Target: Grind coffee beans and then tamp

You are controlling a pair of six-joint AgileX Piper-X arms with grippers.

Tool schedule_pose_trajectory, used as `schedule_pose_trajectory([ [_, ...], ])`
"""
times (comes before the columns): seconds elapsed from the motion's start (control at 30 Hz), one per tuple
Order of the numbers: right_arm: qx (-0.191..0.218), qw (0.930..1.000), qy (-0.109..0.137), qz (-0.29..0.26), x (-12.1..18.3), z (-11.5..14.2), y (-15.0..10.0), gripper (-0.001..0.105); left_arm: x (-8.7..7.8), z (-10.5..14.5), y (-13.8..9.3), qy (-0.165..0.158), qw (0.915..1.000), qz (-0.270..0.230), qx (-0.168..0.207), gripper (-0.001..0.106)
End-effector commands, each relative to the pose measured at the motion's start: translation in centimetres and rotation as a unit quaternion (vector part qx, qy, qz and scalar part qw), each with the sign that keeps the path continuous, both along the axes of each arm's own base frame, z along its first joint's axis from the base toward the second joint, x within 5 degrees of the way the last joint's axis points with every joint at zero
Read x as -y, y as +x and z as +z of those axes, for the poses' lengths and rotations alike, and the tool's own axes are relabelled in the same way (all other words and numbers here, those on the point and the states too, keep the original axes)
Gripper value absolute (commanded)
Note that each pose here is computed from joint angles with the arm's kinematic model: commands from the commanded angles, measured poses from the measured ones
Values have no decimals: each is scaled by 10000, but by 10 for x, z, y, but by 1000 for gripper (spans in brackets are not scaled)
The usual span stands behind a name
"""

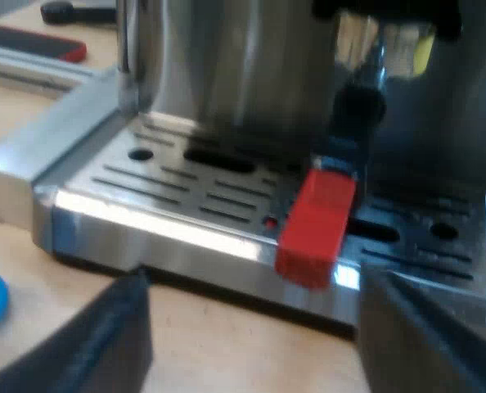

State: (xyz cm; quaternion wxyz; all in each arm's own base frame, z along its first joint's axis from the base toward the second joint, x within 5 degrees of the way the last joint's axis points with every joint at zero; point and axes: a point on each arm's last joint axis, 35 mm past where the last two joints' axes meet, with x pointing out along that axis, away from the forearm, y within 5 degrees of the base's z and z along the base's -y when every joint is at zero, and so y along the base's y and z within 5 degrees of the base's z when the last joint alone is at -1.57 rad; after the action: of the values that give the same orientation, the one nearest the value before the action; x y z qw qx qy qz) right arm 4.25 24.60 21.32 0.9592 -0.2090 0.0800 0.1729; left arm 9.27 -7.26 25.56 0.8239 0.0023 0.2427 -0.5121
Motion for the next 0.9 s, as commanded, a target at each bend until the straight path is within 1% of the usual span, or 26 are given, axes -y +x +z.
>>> schedule_pose_trajectory([
  [0.03,52,9999,-66,-88,-2,13,2,60,1,2,1,-28,9999,8,99,63],
  [0.1,3,9996,-233,-129,-4,20,6,60,1,2,1,-28,9999,8,99,63],
  [0.13,-88,9995,-281,-126,-6,24,9,60,1,2,1,-28,9999,8,99,63],
  [0.2,-223,9992,-281,-180,-5,27,15,60,1,2,1,-28,9999,8,99,63],
  [0.23,-316,9991,-209,-169,-7,29,17,60,1,2,1,-28,9999,8,99,63],
  [0.3,-432,9986,-241,-195,-6,30,22,60,1,2,1,-28,9999,8,99,63],
  [0.33,-873,9957,-203,-225,-4,35,38,60,1,2,1,-28,9999,8,99,63],
  [0.4,-907,9954,-200,-232,-4,36,39,60,1,2,1,-28,9999,8,99,63],
  [0.43,-1035,9941,-180,-261,-3,37,45,60,1,2,1,-28,9999,8,99,63],
  [0.47,-1478,9885,44,-325,1,41,68,60,1,2,1,-28,9999,8,99,63],
  [0.57,-1603,9863,33,-393,0,42,78,60,1,2,1,-28,9999,8,99,63],
  [0.63,-1667,9849,-31,-471,-1,41,84,60,1,2,1,-28,9999,8,99,63],
  [0.67,-1788,9824,-119,-519,-2,38,90,60,1,2,1,-28,9999,8,99,63],
  [0.77,-2011,9782,-142,-500,-5,32,100,60,1,2,1,-28,9999,8,99,63],
  [0.9,-2199,9738,-134,-564,-5,23,107,60,1,2,1,-28,9999,8,99,63],
])
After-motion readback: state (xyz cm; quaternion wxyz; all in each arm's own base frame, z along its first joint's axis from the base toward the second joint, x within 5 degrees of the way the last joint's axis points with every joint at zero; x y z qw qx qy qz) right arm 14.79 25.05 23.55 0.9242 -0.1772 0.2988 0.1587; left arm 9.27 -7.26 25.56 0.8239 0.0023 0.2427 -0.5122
